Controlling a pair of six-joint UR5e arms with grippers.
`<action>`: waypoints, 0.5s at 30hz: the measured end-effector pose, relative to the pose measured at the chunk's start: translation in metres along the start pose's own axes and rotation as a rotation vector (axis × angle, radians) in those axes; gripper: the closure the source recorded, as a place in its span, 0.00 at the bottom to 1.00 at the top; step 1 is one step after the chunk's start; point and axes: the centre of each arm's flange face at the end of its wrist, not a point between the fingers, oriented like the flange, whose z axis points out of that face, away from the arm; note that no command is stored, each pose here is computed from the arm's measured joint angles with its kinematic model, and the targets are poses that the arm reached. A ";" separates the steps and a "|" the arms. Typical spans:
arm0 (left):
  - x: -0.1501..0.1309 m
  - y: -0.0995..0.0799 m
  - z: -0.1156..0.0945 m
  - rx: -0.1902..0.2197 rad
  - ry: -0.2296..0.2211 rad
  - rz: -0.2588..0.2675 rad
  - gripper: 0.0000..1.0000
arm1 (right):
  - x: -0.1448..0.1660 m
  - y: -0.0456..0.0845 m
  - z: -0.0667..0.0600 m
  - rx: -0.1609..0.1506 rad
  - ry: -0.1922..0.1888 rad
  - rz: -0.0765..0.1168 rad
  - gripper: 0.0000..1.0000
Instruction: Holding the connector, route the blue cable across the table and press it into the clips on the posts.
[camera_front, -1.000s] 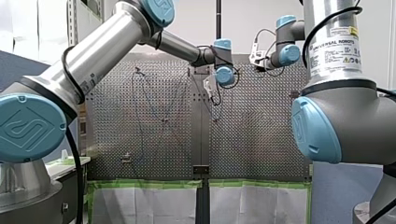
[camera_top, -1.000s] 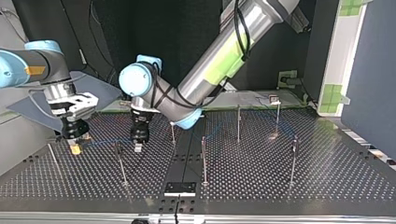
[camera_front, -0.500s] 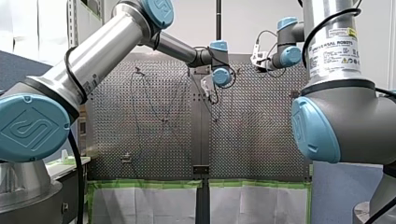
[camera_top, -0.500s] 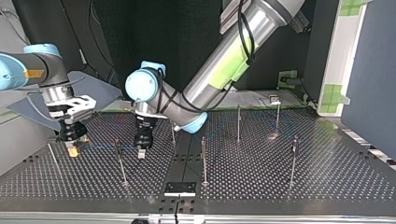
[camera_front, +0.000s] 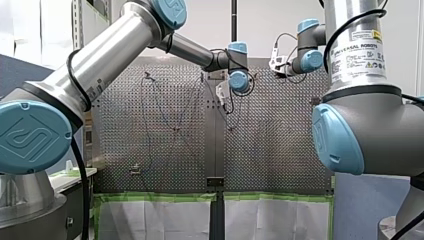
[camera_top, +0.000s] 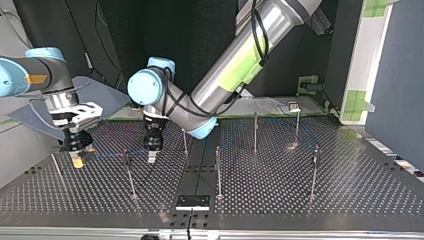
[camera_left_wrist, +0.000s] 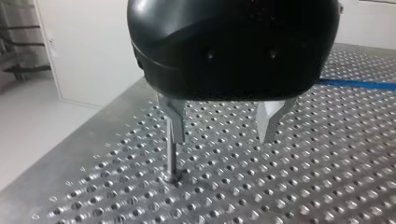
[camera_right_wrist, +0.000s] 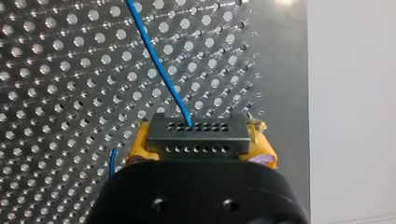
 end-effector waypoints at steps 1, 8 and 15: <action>0.000 0.001 -0.001 -0.009 0.006 0.004 0.08 | 0.000 0.000 0.000 0.000 0.000 0.000 0.98; -0.005 0.002 -0.014 -0.045 0.043 0.028 0.00 | -0.001 0.000 0.000 0.000 -0.003 -0.001 0.98; -0.023 -0.008 -0.040 -0.002 0.072 0.032 0.00 | -0.003 0.001 0.001 -0.001 -0.005 0.000 0.98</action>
